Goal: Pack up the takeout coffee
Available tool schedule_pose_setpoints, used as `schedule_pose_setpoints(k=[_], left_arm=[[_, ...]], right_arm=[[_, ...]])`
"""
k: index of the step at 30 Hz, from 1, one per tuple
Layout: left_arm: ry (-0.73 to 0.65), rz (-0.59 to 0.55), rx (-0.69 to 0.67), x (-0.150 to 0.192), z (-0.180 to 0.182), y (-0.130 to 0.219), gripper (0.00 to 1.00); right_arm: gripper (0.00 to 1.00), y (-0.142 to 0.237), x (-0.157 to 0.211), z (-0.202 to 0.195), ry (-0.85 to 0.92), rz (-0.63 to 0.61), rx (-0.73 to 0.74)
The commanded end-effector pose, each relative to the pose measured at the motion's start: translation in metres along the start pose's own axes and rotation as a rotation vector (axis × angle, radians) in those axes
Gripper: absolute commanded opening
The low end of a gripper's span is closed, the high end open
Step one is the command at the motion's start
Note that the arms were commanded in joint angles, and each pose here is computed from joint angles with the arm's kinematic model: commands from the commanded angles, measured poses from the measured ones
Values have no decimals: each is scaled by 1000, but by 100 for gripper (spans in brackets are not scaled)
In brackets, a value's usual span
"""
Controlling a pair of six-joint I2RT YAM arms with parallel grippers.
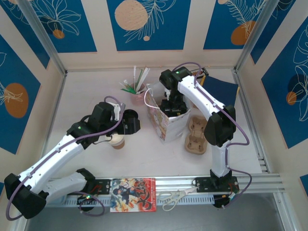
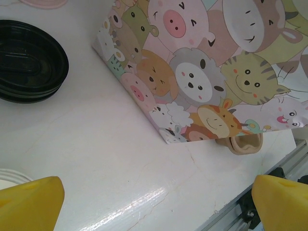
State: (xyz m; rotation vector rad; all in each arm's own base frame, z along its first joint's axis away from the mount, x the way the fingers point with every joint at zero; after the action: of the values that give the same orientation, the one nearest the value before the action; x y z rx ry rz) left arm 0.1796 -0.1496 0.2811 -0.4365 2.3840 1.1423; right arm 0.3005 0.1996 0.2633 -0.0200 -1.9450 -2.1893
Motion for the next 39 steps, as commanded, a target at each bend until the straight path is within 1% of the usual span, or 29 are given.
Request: schedule_pose_setpoints(k=[1, 39], left_arm=[[12, -23, -3, -1, 2, 2, 100], [4, -3, -6, -1, 2, 0, 100]], right_arm=[[64, 3, -3, 1, 11, -4, -14], [64, -1, -3, 5, 18, 10, -23]])
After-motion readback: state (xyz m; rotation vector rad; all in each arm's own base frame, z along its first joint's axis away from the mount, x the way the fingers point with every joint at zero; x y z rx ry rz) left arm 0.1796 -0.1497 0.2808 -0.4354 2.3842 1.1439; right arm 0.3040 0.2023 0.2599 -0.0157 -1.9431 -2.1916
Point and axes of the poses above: each hand's point on the last joint's axis, 136 mm out from that joint toward the fingers, its own y axis back along the fingers, its own z axis along the line the jaws close on, x = y × z, the point moved 10 cm from there along y, back along the fingers, and after that the axes turned 1 degree about y, right-handed, at the moved point
